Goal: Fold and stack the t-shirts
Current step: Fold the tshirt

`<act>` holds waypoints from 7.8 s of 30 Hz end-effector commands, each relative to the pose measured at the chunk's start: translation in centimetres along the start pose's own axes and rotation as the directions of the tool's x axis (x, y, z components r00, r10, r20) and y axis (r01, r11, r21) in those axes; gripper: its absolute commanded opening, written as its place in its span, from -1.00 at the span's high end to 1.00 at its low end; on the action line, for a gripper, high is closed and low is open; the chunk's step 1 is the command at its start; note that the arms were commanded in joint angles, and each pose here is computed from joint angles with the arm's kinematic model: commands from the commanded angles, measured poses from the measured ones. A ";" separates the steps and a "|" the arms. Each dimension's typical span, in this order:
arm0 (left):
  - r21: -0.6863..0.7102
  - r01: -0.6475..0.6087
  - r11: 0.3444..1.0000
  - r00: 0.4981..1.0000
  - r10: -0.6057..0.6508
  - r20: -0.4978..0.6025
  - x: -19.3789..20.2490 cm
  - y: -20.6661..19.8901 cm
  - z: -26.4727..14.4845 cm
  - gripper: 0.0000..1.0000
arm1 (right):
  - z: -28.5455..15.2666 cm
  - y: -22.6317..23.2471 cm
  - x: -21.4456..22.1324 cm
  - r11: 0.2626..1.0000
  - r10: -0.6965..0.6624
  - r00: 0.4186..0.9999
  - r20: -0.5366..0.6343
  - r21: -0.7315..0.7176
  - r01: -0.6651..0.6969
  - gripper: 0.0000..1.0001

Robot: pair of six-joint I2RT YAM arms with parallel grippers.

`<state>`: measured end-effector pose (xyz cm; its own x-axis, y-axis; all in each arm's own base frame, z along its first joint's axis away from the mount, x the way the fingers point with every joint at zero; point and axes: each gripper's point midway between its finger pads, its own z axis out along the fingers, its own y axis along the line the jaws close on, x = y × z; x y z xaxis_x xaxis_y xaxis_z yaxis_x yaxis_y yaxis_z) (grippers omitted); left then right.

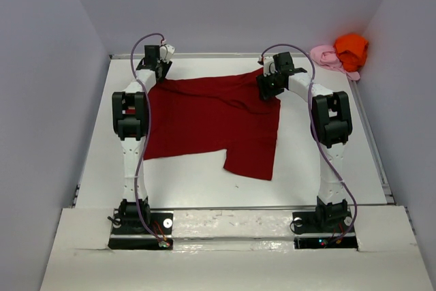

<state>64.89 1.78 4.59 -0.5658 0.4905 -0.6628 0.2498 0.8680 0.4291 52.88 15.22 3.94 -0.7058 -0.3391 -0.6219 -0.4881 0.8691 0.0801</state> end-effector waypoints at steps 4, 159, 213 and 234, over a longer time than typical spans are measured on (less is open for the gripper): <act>-0.087 0.019 0.996 0.998 -0.014 0.058 -2.8 3.4 -2.8 -0.19 | -0.9 0.2 -1.9 1.000 -0.024 0.999 0.044 -0.002 0.024 -0.11; 0.099 0.231 0.968 0.952 -0.246 0.184 -0.4 7.5 -14.7 -0.77 | -1.9 0.9 -5.7 0.999 -0.002 0.991 0.133 -0.043 0.008 -0.12; 0.283 0.142 0.949 0.907 -0.239 0.347 -4.6 -4.7 -18.8 -0.75 | -1.3 -11.8 -5.3 0.985 0.150 0.985 0.089 0.067 -0.157 -0.20; 0.174 0.035 0.984 0.924 -0.099 0.370 -0.6 -4.5 -23.9 -0.77 | -19.1 -0.5 12.2 0.878 -0.479 0.878 -0.018 -0.014 0.478 -0.18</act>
<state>45.39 -4.68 17.90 -0.2607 0.3770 -0.8888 0.3662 0.8904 0.2703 37.09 4.01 13.33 -0.5094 -0.6120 -0.6050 -0.6774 0.7187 -0.1567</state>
